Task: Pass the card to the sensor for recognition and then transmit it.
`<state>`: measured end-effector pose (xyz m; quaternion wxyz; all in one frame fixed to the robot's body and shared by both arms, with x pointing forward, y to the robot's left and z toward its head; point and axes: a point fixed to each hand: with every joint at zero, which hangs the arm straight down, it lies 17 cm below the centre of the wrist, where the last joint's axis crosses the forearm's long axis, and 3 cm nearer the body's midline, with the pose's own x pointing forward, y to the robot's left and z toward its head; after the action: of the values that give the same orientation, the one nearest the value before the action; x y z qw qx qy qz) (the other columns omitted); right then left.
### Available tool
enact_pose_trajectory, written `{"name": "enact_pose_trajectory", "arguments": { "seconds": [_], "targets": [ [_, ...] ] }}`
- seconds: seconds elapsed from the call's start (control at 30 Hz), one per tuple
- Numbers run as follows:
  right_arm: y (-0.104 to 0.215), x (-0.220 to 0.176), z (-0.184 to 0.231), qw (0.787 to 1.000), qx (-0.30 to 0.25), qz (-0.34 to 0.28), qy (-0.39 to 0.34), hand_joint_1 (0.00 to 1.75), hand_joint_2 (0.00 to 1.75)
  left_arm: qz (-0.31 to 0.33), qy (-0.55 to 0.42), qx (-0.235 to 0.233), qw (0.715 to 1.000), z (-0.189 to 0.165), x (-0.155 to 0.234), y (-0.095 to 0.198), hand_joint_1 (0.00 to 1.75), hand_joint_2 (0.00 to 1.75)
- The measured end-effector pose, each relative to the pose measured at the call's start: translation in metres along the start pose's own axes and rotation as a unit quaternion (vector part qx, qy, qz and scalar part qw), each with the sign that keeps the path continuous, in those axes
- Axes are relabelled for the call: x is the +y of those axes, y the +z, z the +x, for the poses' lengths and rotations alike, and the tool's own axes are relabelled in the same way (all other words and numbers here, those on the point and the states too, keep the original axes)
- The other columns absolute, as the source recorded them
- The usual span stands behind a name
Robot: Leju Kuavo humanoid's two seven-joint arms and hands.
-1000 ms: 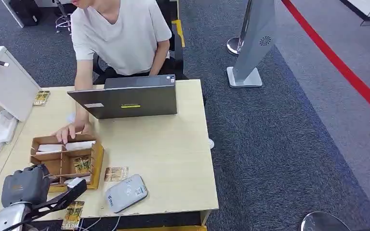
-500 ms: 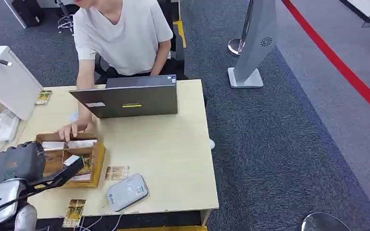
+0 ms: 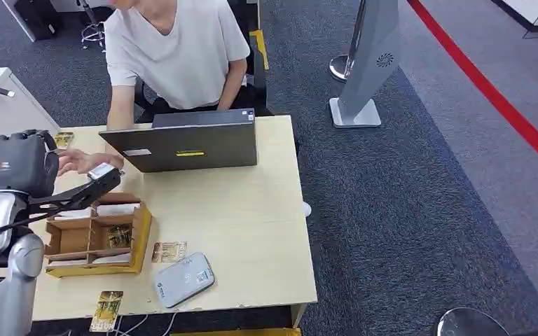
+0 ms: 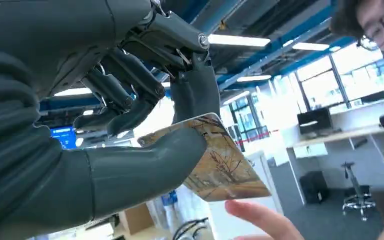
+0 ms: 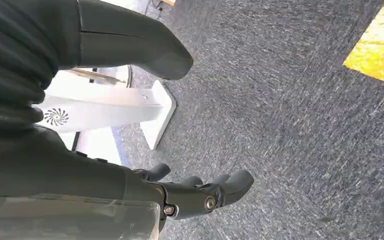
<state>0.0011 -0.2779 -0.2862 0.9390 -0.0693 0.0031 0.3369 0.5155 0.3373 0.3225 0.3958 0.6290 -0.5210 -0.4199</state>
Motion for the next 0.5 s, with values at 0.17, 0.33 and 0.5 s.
{"name": "enact_pose_trajectory", "arguments": {
  "seconds": [0.17, 0.33, 0.5],
  "targets": [
    [0.0, -0.002, 0.0, 1.0, -0.006, 0.001, 0.017, 0.0, 1.75, 0.018, -0.009, 0.013, 1.0, -0.001, 0.023, -0.029, 1.75, 1.75],
    [0.0, -0.004, 0.001, 1.0, -0.011, 0.001, 0.029, 0.0, 1.75, 0.026, -0.016, 0.021, 0.999, 0.002, 0.036, -0.054, 1.75, 1.75],
    [-0.001, -0.005, 0.001, 0.999, -0.012, 0.0, 0.035, 0.0, 1.75, 0.024, -0.021, 0.02, 0.999, 0.005, 0.037, -0.064, 0.0, 1.75]
  ]
}}
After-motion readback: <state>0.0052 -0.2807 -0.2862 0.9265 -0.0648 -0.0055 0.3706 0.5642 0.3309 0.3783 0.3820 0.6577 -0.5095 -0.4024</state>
